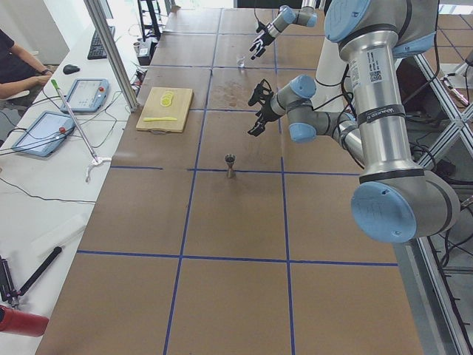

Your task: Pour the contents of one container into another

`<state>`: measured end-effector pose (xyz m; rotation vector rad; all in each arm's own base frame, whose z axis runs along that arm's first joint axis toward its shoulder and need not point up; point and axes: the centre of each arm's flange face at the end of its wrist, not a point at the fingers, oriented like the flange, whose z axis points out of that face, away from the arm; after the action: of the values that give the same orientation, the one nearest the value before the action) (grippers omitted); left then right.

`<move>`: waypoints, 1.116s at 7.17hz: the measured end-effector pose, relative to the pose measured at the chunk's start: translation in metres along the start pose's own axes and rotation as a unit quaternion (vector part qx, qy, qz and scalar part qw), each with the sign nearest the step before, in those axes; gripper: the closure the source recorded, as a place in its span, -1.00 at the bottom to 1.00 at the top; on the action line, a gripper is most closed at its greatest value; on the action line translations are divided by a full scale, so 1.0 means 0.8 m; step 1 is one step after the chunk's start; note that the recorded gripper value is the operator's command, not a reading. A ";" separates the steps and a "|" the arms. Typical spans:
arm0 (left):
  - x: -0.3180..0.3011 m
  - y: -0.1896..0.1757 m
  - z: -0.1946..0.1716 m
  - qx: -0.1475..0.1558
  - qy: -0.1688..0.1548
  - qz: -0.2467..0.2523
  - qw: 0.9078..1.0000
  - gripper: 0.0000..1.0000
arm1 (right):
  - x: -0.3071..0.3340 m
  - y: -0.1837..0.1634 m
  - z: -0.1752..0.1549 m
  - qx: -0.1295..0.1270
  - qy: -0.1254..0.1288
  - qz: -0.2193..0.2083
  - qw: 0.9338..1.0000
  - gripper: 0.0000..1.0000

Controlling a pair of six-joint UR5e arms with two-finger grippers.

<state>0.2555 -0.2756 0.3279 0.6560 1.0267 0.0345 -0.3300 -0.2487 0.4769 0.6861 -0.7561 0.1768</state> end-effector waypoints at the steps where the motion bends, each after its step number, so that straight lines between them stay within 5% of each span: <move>1: 0.001 0.000 0.001 0.001 0.001 0.000 1.000 -1.00 | -0.004 -0.007 -0.015 -0.040 0.001 -0.001 0.999 -1.00; 2: 0.001 0.000 0.002 0.000 0.001 0.001 1.000 -1.00 | -0.002 -0.026 -0.031 -0.096 0.007 0.012 0.995 -1.00; 4: -0.002 0.000 0.005 -0.014 -0.002 0.011 1.000 -1.00 | 0.005 -0.090 -0.072 -0.205 0.026 0.045 0.977 -1.00; 6: -0.019 -0.014 0.006 -0.040 -0.031 0.039 0.998 -1.00 | 0.038 -0.148 -0.101 -0.254 0.019 0.029 0.966 -1.00; 8: -0.049 -0.043 0.000 -0.078 -0.059 0.071 0.993 -1.00 | 0.089 -0.192 -0.119 -0.278 0.002 0.000 0.961 -1.00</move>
<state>0.2252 -0.3159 0.3403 0.5807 0.8537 0.1954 -0.1648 -0.3131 0.3974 0.1515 -0.7559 -0.0383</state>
